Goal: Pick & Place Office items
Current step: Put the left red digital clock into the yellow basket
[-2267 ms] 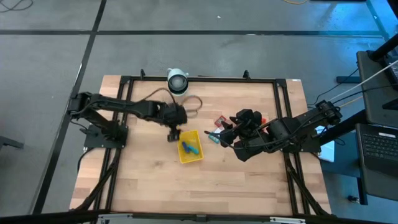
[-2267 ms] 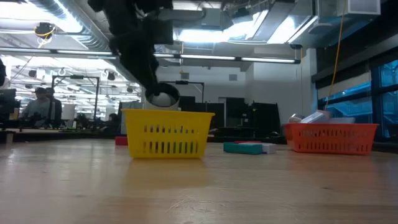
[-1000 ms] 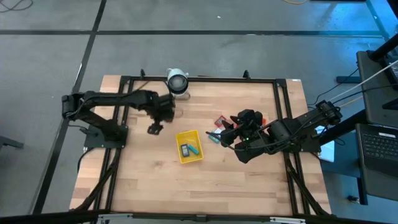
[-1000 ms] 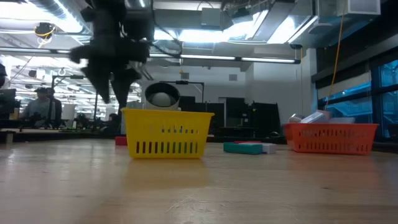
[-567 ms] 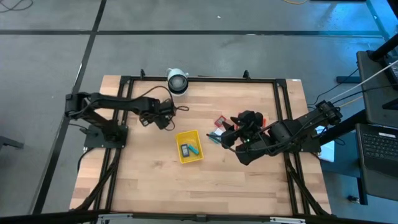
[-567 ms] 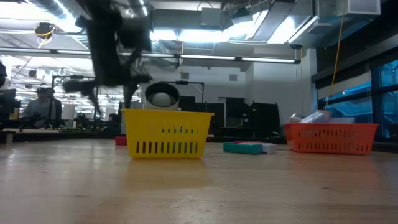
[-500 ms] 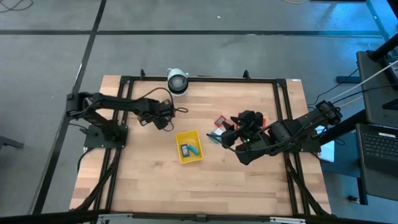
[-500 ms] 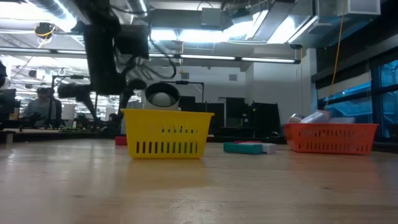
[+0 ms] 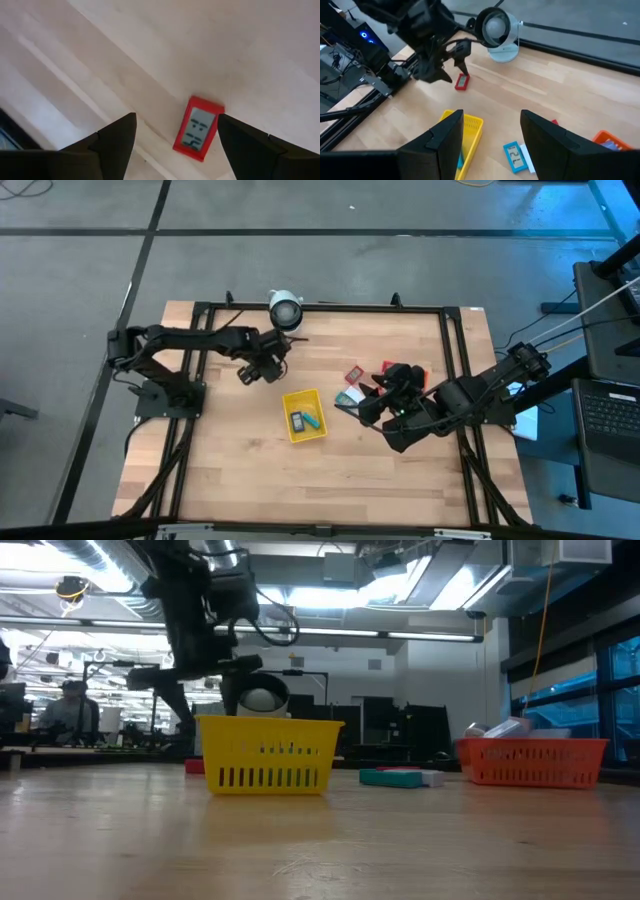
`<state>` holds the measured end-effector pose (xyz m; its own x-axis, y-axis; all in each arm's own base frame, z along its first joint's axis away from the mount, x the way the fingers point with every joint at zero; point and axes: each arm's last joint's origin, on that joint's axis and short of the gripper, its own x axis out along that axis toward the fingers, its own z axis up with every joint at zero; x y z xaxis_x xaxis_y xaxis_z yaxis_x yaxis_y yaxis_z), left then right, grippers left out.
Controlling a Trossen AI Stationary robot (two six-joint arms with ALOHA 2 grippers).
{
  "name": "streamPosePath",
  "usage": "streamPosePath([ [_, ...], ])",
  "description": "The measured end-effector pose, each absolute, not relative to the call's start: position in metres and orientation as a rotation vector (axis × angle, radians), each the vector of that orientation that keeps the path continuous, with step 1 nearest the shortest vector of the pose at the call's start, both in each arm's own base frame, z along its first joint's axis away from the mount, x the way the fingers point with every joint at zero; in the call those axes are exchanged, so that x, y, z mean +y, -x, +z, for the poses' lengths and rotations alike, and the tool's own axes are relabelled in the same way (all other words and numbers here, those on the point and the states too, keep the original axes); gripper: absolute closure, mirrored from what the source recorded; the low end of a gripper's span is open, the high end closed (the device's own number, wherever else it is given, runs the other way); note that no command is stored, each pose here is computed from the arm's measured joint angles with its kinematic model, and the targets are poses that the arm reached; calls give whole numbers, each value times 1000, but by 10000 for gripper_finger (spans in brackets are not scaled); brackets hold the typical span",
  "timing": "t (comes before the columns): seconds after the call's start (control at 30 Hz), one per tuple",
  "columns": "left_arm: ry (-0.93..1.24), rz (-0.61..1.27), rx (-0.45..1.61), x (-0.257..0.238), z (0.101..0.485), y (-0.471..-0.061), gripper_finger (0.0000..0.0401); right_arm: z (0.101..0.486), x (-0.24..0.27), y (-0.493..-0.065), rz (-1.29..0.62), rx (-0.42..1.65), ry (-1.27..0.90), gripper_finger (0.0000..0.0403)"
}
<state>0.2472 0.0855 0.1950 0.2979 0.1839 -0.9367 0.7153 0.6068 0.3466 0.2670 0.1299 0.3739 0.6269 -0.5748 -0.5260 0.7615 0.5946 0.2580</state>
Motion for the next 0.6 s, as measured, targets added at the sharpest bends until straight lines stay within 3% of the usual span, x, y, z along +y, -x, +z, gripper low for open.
streamPosePath([
  [0.6,-905,-614,1234,108,176,-243,120,373,134,-264,-783,452,-486,202],
])
